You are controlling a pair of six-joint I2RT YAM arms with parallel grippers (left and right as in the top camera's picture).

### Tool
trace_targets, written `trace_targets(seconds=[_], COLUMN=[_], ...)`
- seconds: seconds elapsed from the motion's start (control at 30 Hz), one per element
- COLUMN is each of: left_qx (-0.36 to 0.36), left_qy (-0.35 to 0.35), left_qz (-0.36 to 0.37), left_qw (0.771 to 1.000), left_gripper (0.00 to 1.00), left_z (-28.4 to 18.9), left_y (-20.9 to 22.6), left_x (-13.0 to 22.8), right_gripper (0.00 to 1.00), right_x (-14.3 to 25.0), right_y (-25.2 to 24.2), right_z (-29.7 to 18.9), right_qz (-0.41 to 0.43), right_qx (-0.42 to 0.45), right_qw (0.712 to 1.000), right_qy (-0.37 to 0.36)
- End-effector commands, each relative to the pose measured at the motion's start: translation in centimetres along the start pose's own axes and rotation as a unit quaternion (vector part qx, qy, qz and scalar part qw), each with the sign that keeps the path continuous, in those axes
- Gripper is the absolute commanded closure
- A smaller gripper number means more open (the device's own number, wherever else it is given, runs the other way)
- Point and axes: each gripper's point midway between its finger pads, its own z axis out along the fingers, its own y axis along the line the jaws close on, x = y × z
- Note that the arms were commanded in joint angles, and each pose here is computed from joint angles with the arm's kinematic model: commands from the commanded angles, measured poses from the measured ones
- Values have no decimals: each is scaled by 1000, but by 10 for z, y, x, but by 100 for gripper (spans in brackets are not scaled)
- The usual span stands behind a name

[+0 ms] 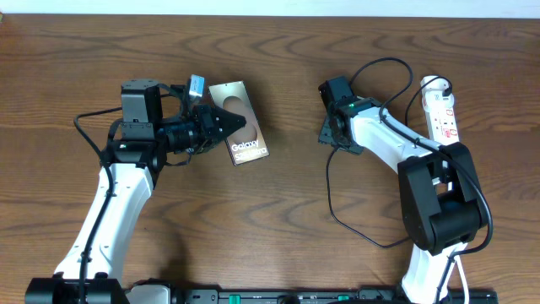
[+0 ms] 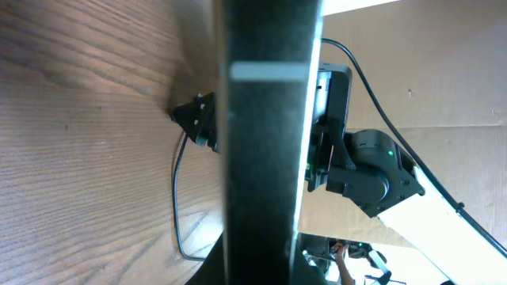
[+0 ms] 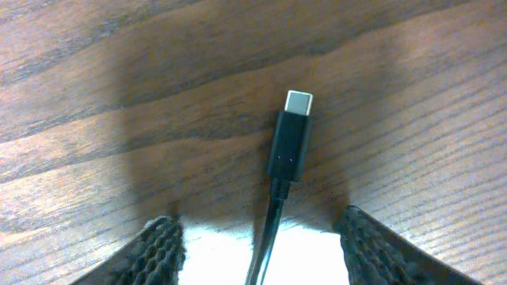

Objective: Plug charger to phone and switch on socket
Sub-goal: 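Lift the cable plug with the right gripper, pointing it upward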

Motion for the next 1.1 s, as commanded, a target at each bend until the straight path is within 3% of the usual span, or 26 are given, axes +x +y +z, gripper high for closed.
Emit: trace_targets(seconds=[0.0,0.3,1.07], left_qx=[10,10,11], left_qy=[-1,-1,-1], left_qz=[23,22,22], left_qw=[1000,1000,1000], left_gripper=[92,92,92], left_z=[-3,-3,-3], left_y=[-9,-9,-9], left_x=[-1,-1,-1], right_gripper=[48,73,98], right_x=[18,27,23], right_y=[-12,-18,-14], right_z=[21,25,25], right_qz=[15,27,29], right_qx=[24,32,25], right_qw=[999,998,999], right_qy=[30,39,31])
